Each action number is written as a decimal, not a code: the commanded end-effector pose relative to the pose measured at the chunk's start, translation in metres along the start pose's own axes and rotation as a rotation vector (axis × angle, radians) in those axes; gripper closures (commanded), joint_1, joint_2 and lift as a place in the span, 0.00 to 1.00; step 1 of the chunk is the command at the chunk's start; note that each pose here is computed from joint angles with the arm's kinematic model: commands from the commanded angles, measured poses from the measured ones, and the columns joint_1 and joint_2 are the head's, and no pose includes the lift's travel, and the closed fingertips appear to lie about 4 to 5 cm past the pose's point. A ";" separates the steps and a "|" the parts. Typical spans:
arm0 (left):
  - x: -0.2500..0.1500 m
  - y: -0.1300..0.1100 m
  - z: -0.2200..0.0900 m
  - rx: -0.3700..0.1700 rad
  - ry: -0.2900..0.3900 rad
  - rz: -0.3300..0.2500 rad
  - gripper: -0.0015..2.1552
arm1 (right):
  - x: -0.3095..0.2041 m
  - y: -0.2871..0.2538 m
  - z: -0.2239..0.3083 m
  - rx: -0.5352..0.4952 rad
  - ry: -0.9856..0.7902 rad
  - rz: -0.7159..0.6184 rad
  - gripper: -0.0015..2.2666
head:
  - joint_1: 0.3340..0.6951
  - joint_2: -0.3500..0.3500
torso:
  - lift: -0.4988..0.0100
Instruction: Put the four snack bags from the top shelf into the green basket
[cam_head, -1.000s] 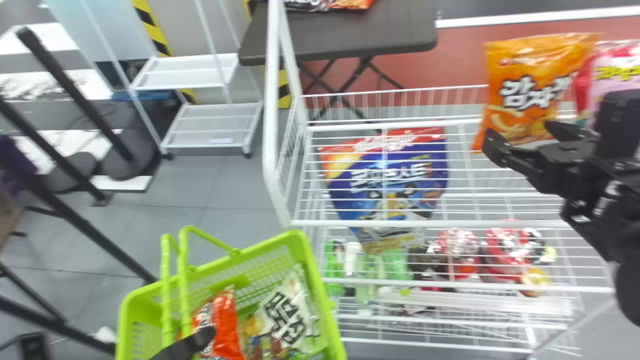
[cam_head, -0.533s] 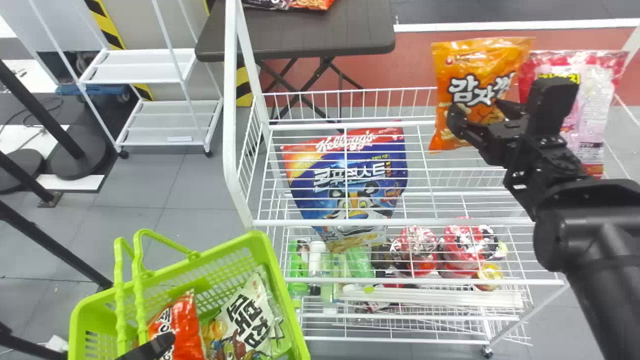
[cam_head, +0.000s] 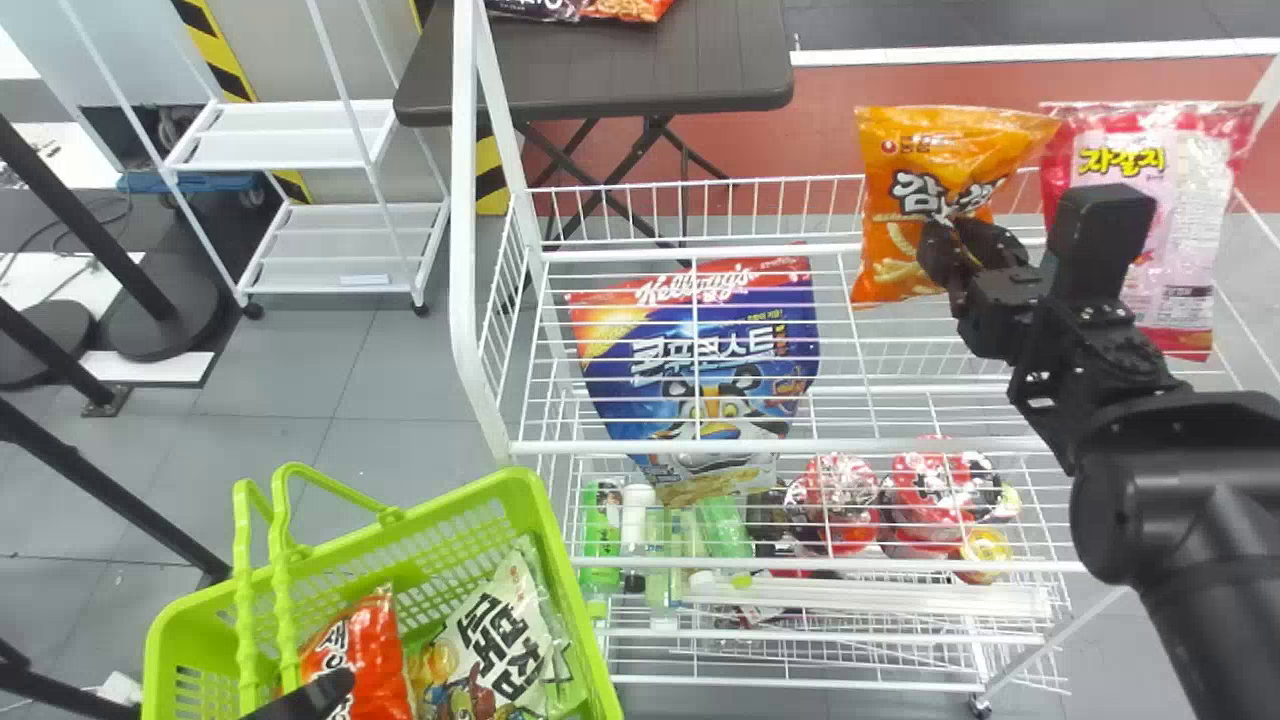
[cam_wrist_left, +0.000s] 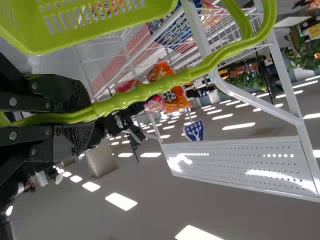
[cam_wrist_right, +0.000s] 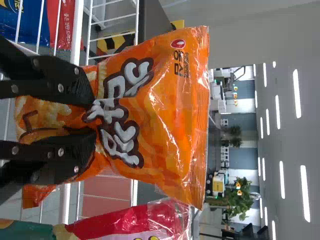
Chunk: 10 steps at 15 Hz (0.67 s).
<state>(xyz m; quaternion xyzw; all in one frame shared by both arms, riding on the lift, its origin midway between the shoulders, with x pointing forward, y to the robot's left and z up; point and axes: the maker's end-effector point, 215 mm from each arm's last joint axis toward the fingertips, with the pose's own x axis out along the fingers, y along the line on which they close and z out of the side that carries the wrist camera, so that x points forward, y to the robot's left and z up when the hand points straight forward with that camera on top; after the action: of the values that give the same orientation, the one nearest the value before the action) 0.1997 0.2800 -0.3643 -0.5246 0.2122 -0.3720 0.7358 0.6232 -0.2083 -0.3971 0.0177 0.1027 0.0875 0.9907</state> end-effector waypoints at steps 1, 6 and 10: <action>0.000 -0.002 -0.001 -0.002 -0.002 -0.010 1.00 | -0.026 0.001 0.019 0.048 -0.055 0.021 0.99 | 1.00 0.64 | 0.98; 0.001 -0.005 0.001 -0.001 -0.003 -0.017 1.00 | -0.124 0.103 0.065 0.156 -0.100 0.264 0.99 | 1.00 0.73 | 0.98; 0.001 -0.005 0.001 0.001 -0.004 -0.016 1.00 | -0.188 0.221 0.030 0.300 0.087 0.549 0.99 | 1.00 0.96 | 0.98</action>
<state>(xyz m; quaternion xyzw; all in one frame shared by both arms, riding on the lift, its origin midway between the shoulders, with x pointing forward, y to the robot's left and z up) 0.2001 0.2802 -0.3615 -0.5254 0.2100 -0.3734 0.7352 0.4396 -0.0586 -0.3088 0.1684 0.1107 0.3005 0.9322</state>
